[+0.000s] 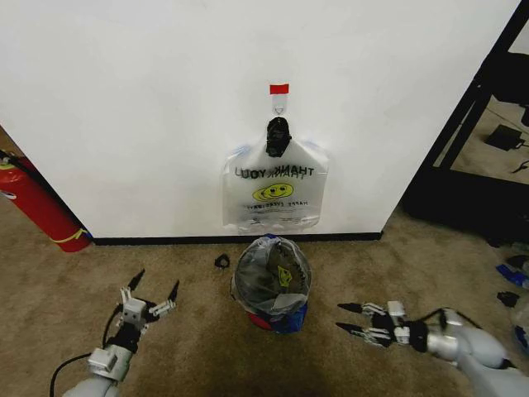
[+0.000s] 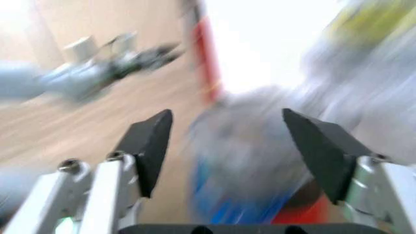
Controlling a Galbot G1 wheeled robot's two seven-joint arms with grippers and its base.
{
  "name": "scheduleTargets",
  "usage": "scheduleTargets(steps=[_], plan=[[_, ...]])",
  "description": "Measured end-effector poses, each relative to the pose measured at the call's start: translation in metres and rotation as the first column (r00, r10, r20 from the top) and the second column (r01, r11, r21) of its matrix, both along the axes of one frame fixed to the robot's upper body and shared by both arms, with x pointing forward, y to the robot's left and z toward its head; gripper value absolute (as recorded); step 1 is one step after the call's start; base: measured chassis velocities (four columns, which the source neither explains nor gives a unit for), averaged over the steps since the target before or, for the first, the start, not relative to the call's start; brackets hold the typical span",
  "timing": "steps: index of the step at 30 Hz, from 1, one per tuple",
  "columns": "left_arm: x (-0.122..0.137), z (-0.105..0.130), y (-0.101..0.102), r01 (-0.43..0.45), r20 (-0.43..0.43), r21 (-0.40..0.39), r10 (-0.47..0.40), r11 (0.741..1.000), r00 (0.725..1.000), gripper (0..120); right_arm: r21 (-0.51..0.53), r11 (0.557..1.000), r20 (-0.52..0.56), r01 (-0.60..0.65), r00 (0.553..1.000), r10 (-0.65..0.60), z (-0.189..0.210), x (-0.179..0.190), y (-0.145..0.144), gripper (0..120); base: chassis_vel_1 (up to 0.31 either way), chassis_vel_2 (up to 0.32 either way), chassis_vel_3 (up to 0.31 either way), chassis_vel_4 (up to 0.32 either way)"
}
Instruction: Pick up the garbage bag from the wall and place it over the trash bin.
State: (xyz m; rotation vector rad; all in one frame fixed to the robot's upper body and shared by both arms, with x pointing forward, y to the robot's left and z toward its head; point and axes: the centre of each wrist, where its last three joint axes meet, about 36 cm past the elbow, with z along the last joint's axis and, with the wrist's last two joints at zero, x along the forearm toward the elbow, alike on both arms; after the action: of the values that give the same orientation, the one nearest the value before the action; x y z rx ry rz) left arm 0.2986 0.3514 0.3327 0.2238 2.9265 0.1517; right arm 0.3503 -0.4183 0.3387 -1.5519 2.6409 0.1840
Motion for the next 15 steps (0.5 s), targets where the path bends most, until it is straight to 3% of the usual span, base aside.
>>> scheduleTargets(steps=[1, 2, 4, 5, 7, 8, 12, 15], plan=[[0.003, 0.011, -0.008, -0.015, 0.026, -0.05, 0.017, 0.999, 1.0, 100, 0.035, 0.996, 0.067, 0.088, 0.994, -0.09, 0.007, -0.008, 0.019, 75, 0.0, 0.0, 0.0, 0.0], [0.003, 0.011, -0.008, -0.015, 0.026, -0.05, 0.017, 0.999, 1.0, 100, 0.035, 0.996, 0.067, 0.088, 0.994, -0.09, 0.007, -0.008, 0.019, 75, 0.0, 0.0, 0.0, 0.0], [0.006, 0.036, -0.028, -0.036, 0.064, -0.182, 0.048, 0.983, 0.997, 100, 0.163, 0.951, 0.17, 0.263, 0.942, -0.29, 0.025, -0.028, 0.082, 85, 0.0, 0.0, 0.0, 0.0], [0.007, 0.045, -0.034, -0.036, 0.073, -0.231, 0.054, 0.972, 0.996, 100, 0.206, 0.928, 0.168, 0.312, 0.923, -0.347, 0.031, -0.033, 0.098, 86, 0.0, 0.0, 0.0, 0.0], [0.007, 0.064, -0.045, -0.032, 0.082, -0.312, 0.061, 0.95, 0.995, 100, 0.27, 0.838, 0.09, 0.475, 0.854, -0.513, 0.039, -0.049, 0.127, 95, 0.0, 0.0, 0.0, 0.0], [0.007, 0.064, -0.045, -0.032, 0.082, -0.312, 0.061, 0.95, 0.995, 100, 0.27, 0.838, 0.09, 0.475, 0.854, -0.513, 0.039, -0.049, 0.127, 95, 0.0, 0.0, 0.0, 0.0], [0.008, 0.073, -0.047, -0.035, 0.073, -0.298, 0.06, 0.954, 0.996, 100, 0.196, 0.741, 0.078, 0.642, 0.743, -0.665, 0.028, -0.063, 0.135, 100, 0.0, 0.0, 0.0, 0.0], [0.006, 0.072, -0.046, -0.042, 0.065, -0.275, 0.062, 0.96, 0.996, 100, 0.176, 0.702, 0.067, 0.69, 0.703, -0.708, 0.027, -0.064, 0.136, 100, 0.0, 0.0, 0.0, 0.0]])
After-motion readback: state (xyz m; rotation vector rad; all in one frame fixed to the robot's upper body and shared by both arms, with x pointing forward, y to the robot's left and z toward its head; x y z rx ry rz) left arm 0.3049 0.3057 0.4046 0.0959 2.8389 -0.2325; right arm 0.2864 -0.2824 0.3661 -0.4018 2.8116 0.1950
